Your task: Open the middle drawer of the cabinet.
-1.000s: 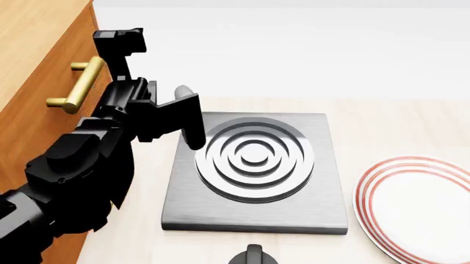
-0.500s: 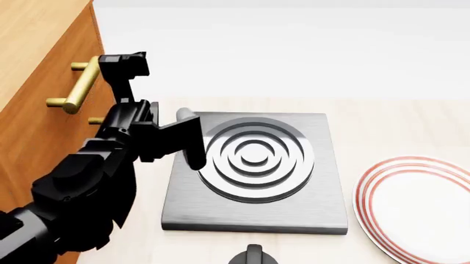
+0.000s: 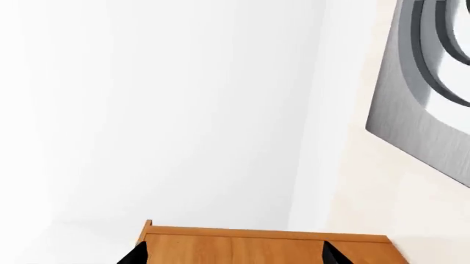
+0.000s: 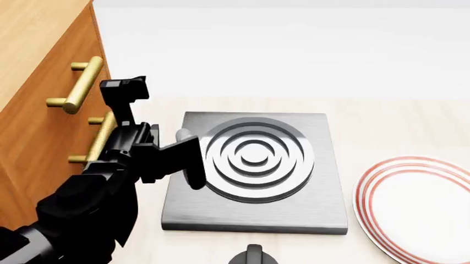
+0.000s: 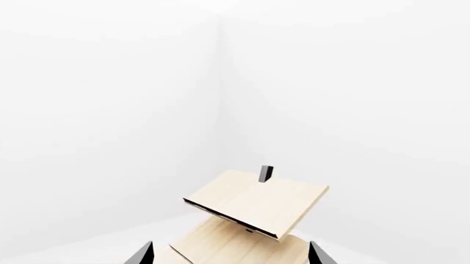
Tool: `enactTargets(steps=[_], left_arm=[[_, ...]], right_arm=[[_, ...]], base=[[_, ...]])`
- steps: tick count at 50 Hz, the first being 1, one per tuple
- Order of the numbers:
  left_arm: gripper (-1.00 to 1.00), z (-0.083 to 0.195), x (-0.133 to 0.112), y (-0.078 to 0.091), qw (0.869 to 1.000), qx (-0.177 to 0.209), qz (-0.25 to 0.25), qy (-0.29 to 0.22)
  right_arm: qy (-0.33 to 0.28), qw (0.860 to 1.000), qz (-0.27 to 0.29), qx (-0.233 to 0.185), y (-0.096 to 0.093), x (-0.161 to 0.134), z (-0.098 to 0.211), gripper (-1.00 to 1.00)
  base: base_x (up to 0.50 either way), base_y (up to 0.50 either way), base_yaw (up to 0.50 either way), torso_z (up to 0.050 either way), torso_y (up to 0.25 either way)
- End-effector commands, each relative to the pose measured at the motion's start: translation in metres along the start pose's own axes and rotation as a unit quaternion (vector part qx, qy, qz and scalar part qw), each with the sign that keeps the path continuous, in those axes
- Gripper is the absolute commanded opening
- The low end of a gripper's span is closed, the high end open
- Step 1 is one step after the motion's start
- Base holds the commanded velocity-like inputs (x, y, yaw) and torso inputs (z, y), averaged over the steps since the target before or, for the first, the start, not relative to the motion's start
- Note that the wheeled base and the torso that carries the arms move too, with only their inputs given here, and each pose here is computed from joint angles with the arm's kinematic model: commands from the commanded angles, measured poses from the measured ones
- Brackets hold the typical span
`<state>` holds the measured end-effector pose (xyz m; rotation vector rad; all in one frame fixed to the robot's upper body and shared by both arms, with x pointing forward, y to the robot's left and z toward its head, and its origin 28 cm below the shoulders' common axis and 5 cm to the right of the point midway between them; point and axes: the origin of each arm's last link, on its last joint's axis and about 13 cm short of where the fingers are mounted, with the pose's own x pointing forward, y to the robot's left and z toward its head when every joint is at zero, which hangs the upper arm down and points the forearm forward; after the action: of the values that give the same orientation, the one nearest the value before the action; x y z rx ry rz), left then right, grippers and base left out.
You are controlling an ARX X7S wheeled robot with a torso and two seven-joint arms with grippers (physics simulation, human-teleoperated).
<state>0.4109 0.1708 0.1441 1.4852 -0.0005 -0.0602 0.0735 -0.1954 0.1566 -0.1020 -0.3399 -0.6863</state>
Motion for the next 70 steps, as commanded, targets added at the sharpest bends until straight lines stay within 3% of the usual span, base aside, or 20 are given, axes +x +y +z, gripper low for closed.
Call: enactTargets(steps=[1,70], left_arm=[[1.0,-0.001,-0.003,-0.011,1.0,-0.008,-0.008,0.004],[1.0,-0.02,-0.014,-0.049,0.998,-0.038,-0.03,0.039]], right_arm=[[0.001,1.0,0.001,0.0,0.0,0.0,0.0,1.0],[0.004,1.0,0.004,0.001,0.001,0.0,-0.002,1.0]], base=[[0.0,0.0,0.0,0.0,0.0],[0.0,0.0,0.0,0.0,0.0]])
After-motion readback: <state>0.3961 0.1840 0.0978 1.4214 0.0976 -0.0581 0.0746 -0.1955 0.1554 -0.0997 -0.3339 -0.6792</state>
